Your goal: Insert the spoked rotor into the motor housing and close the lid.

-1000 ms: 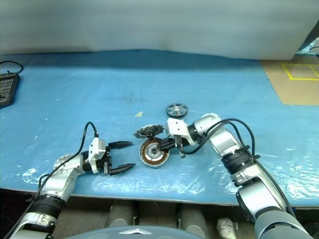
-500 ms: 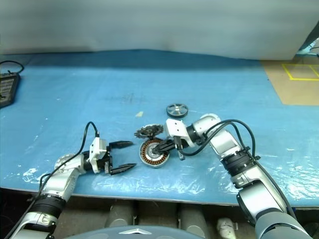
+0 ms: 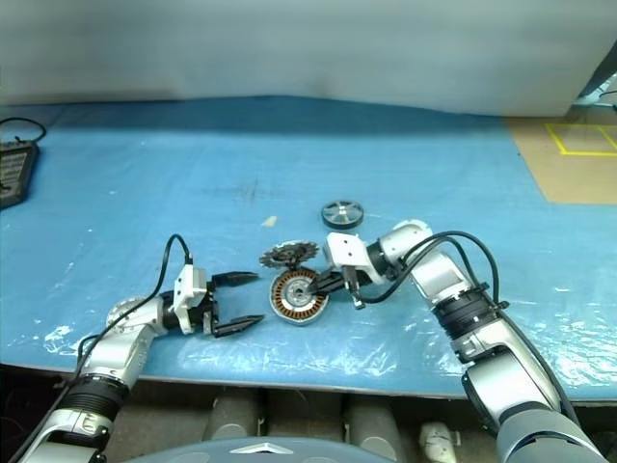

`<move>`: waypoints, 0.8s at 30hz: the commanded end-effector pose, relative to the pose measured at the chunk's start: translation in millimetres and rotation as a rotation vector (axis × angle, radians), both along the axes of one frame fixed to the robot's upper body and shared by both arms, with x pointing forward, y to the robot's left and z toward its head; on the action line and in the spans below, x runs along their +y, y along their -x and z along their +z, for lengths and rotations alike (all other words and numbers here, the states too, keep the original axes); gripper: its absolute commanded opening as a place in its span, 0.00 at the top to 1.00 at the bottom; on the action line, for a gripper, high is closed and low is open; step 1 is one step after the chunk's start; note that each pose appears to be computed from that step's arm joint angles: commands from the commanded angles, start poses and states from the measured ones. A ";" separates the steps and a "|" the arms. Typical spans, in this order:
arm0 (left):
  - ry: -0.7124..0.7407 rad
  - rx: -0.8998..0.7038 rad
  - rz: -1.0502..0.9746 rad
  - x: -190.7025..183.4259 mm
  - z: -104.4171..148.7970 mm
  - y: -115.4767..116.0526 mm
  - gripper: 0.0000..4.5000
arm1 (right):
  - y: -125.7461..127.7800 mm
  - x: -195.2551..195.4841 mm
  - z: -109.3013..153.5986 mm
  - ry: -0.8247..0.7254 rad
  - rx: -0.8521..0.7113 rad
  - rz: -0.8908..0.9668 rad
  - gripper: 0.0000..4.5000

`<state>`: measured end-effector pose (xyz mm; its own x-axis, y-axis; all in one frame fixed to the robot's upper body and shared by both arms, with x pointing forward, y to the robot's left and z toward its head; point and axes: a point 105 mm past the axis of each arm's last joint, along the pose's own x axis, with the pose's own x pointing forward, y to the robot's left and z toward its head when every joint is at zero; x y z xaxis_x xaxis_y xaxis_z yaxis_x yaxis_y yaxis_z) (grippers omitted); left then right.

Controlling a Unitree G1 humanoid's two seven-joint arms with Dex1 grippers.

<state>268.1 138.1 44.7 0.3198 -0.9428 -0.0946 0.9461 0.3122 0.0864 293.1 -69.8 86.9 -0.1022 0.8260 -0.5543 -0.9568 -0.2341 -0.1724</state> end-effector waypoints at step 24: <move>-0.005 -0.013 -0.003 0.9 -0.9 4.7 0.00 | 1.9 16.9 -19.5 0.000 0.017 -0.006 0.99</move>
